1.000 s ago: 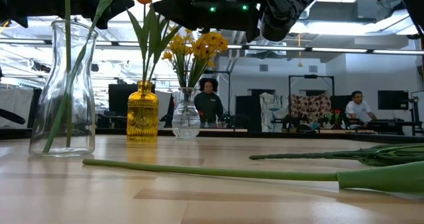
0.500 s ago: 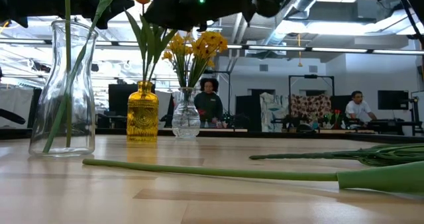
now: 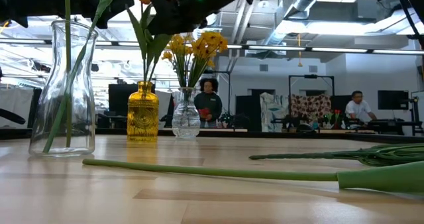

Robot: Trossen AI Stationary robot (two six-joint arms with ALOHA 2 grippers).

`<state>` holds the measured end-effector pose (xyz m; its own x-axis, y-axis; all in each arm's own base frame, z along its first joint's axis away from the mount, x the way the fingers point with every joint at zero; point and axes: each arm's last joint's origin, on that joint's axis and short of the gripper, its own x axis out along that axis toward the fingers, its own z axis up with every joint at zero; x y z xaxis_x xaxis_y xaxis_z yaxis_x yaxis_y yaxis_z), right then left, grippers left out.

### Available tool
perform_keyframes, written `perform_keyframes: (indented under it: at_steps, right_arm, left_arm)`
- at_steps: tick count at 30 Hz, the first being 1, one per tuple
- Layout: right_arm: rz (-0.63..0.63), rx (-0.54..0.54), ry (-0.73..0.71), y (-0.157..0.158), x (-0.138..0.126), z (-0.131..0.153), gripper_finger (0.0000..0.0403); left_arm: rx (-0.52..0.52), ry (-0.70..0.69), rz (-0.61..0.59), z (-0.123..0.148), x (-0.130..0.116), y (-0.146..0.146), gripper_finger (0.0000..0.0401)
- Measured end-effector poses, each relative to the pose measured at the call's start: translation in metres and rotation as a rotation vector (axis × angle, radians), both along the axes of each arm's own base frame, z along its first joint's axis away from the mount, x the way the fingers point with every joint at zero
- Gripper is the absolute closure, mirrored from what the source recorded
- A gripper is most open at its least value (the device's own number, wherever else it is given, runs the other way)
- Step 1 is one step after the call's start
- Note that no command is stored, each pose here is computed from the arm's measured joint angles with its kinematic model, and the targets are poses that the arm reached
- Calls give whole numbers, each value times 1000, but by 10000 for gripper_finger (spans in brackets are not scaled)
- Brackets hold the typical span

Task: Sort flowers into vase by color
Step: Put the yellow tulip into the yellow vase

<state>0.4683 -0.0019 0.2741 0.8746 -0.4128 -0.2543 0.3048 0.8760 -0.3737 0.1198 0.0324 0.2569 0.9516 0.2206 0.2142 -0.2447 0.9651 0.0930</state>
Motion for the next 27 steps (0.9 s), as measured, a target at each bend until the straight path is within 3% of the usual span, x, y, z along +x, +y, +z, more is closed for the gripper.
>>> perform_keyframes:
  at_steps: [27]
  right_arm:
    - [4,-8,342,2,-12,39,173]
  left_arm:
    - [5,-12,0,1,-1,0,222]
